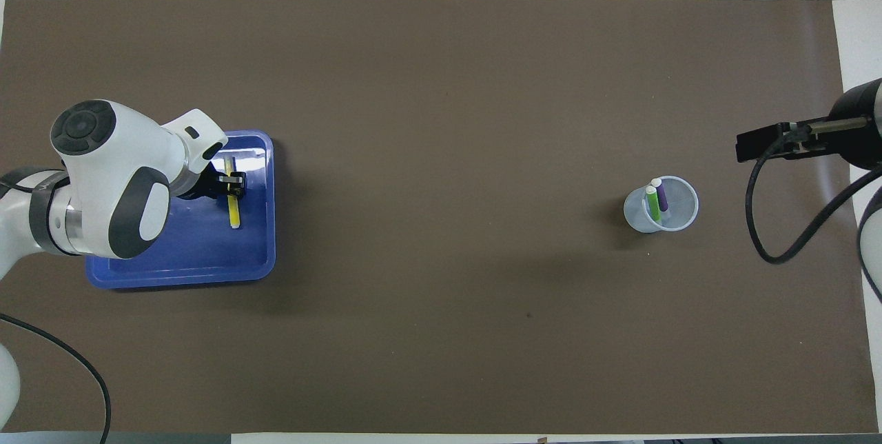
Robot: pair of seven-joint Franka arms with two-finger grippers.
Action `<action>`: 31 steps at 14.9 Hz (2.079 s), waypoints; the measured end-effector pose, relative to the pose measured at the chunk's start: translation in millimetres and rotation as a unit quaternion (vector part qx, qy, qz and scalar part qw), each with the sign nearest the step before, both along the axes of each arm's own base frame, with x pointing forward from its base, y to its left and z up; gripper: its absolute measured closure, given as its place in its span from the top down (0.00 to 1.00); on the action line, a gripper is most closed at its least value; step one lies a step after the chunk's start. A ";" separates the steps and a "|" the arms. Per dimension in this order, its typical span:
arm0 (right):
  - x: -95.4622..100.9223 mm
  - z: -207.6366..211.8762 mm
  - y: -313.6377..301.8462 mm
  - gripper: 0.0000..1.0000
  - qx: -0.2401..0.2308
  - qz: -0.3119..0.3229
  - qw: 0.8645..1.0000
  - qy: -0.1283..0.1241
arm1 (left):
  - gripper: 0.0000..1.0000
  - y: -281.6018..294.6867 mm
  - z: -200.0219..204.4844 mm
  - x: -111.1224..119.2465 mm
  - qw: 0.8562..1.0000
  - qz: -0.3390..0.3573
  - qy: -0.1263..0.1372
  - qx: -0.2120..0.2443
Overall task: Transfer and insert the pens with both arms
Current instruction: 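Release the green pen while the left gripper grasps the yellow pen, then bring the yellow pen to the right gripper with the left gripper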
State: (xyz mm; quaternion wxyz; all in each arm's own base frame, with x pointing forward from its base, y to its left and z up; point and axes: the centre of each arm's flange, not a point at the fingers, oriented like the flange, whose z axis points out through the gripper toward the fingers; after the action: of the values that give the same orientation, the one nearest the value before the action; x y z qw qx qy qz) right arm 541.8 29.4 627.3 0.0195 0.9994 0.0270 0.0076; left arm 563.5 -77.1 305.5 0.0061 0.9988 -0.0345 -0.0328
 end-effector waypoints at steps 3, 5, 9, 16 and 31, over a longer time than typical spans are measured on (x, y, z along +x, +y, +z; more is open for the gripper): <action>-0.2 -0.4 0.1 1.00 0.000 0.000 1.000 0.001 | 0.17 1.0 0.0 0.1 1.000 0.001 0.000 0.000; -0.2 -1.1 1.1 1.00 0.000 0.001 1.000 0.002 | 0.17 2.1 0.1 0.4 1.000 0.002 0.000 0.000; -0.4 -1.2 3.5 1.00 0.000 0.003 1.000 0.002 | 0.17 10.9 12.0 6.9 1.000 0.010 0.012 0.004; 1.2 2.1 31.7 1.00 0.079 0.000 0.997 -0.009 | 0.17 12.7 123.0 32.6 0.990 0.108 0.079 -0.036; -19.8 12.3 247.3 1.00 0.314 -0.210 0.926 -0.008 | 0.17 -116.1 220.9 4.5 0.716 0.575 0.319 -0.235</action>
State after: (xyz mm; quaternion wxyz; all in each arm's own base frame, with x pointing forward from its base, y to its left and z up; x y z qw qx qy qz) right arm 522.0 276.7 639.6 -0.2937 0.9371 -0.1876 0.0191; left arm 568.0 -193.2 526.4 0.2691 0.7228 0.5438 -0.3309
